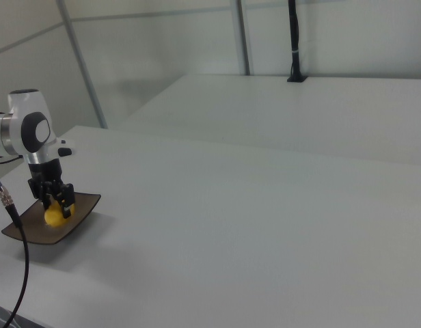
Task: Put potatoes on a ceramic plate
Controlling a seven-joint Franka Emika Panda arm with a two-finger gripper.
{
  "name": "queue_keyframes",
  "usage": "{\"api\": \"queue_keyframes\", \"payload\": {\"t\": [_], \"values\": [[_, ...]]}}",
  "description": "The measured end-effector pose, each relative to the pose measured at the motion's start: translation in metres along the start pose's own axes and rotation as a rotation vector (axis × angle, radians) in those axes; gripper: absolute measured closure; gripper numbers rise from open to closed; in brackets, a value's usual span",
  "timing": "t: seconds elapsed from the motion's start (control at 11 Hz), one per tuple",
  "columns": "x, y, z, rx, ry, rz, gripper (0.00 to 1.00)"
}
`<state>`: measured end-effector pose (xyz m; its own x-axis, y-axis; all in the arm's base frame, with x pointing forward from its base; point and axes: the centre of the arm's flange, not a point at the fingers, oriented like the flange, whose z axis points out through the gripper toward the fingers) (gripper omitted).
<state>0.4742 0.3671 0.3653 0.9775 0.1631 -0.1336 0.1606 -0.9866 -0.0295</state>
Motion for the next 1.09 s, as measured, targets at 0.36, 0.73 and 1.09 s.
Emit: {"api": "queue_keyframes", "payload": {"t": [0.36, 0.73, 1.09], "values": [[0.003, 0.003, -0.005, 0.003, 0.010, 0.006, 0.00], [0.024, 0.063, -0.090, -0.011, 0.187, 0.094, 0.00], [0.027, 0.185, -0.201, -0.021, 0.272, 0.319, 0.00]]}}
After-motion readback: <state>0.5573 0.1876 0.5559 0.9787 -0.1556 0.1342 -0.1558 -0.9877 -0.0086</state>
